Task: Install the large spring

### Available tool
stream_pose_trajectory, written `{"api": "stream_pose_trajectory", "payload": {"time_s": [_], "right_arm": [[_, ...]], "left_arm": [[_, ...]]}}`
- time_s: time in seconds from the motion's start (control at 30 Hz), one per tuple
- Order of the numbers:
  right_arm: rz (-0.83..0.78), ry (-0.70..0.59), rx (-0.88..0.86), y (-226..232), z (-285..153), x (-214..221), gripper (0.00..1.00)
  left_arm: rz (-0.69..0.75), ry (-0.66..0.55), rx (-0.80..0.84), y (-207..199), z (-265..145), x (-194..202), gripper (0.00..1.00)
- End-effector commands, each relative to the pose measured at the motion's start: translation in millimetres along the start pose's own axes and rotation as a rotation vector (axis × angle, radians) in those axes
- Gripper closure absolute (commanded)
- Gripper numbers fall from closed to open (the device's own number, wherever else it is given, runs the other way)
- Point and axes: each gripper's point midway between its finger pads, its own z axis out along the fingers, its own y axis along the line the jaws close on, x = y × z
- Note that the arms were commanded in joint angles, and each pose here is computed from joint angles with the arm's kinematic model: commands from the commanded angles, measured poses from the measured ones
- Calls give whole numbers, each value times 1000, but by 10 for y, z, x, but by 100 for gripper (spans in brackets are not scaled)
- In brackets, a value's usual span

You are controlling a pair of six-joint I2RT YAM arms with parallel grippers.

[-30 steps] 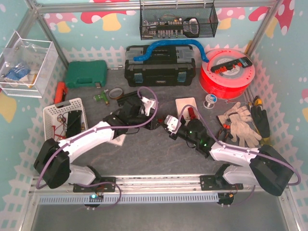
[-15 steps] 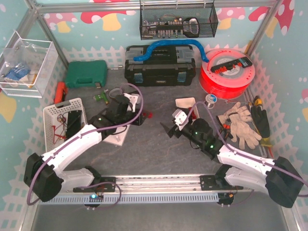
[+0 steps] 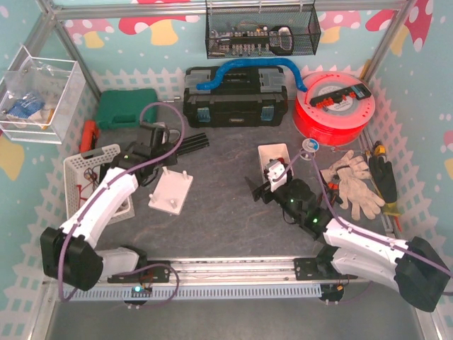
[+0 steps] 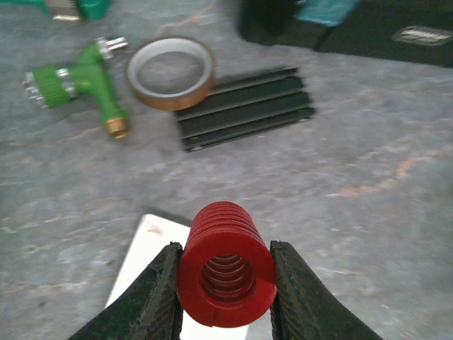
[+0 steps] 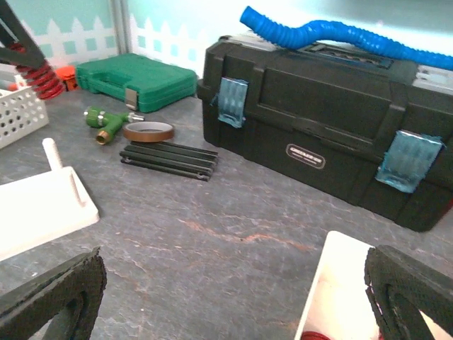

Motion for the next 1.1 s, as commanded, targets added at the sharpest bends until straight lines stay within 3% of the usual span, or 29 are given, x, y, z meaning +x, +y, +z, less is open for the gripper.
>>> {"api": "stream_pose_trajectory", "payload": {"time_s": [0.0,0.3,1.07], "right_arm": [[40,-23,96,-170,-47,-7,1],[59,-32,121,-220,-76,-34,1],[51,-22,141,-253,-74,-21,1]], "left_arm": [[28,72,-180,477,127,0,100],[11,148,-215,672,334,26,100],[22,256,-189,666,631,287,100]]}}
